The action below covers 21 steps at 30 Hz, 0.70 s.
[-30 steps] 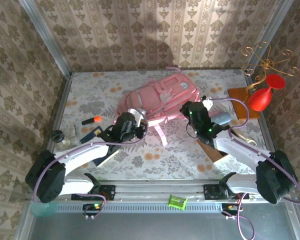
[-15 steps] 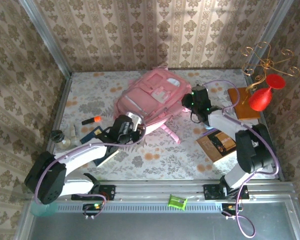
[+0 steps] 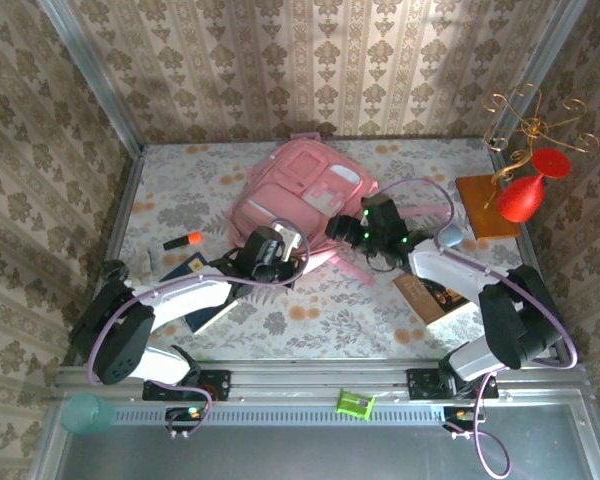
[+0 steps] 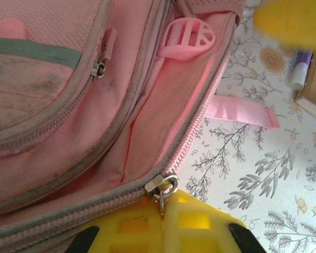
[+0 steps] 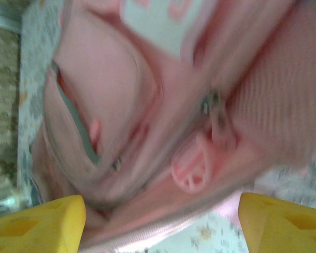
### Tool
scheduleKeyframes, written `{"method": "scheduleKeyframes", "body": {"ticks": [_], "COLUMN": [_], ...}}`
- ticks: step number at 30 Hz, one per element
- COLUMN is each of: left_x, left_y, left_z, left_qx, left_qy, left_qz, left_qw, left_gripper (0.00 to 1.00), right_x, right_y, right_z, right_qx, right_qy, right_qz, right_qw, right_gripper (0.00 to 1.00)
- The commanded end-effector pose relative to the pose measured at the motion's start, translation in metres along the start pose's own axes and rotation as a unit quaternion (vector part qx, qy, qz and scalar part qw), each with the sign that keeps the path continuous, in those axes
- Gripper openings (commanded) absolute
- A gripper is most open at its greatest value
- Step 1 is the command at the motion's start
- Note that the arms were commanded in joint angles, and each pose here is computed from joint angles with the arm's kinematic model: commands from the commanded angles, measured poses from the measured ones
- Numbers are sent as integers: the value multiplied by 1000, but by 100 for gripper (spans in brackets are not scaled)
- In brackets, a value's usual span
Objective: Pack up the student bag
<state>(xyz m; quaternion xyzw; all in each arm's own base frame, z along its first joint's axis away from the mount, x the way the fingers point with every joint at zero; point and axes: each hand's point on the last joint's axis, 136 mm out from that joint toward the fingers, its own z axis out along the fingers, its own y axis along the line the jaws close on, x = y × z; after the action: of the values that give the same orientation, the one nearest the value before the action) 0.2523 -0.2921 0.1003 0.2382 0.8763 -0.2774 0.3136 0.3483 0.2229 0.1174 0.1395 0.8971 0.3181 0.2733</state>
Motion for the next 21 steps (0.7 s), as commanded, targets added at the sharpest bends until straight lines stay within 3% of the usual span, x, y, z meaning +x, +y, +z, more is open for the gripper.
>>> {"method": "scheduleKeyframes", "body": {"ticks": [1,5,12,16,21], "left_x": [-34,-34,-25,-26,-15], "left_y": [-21,-27,-33,-38,-32], "left_z": [-7,-7,-2,-5,-12], "left_qx": [29,34,39,46,32], "left_qy": [-50,-51,-34,-37,-16], "left_qz": [6,13,31,36,49], "left_qw": [998,998,998,998,998], "left_gripper": [0,0,0,0,0], "right_x": [6,17,4,6,-14], "right_y": [-1,-5,2,-9,-32], "right_z": [-4,7,19,30,24], "right_qx": [-9,-4,-16,1,19], "right_qy": [-22,-18,-45,-47,-79], "right_qz": [78,96,99,107,115], "right_qw": [997,995,994,993,990], "right_gripper": [78,76,71,54,17]}}
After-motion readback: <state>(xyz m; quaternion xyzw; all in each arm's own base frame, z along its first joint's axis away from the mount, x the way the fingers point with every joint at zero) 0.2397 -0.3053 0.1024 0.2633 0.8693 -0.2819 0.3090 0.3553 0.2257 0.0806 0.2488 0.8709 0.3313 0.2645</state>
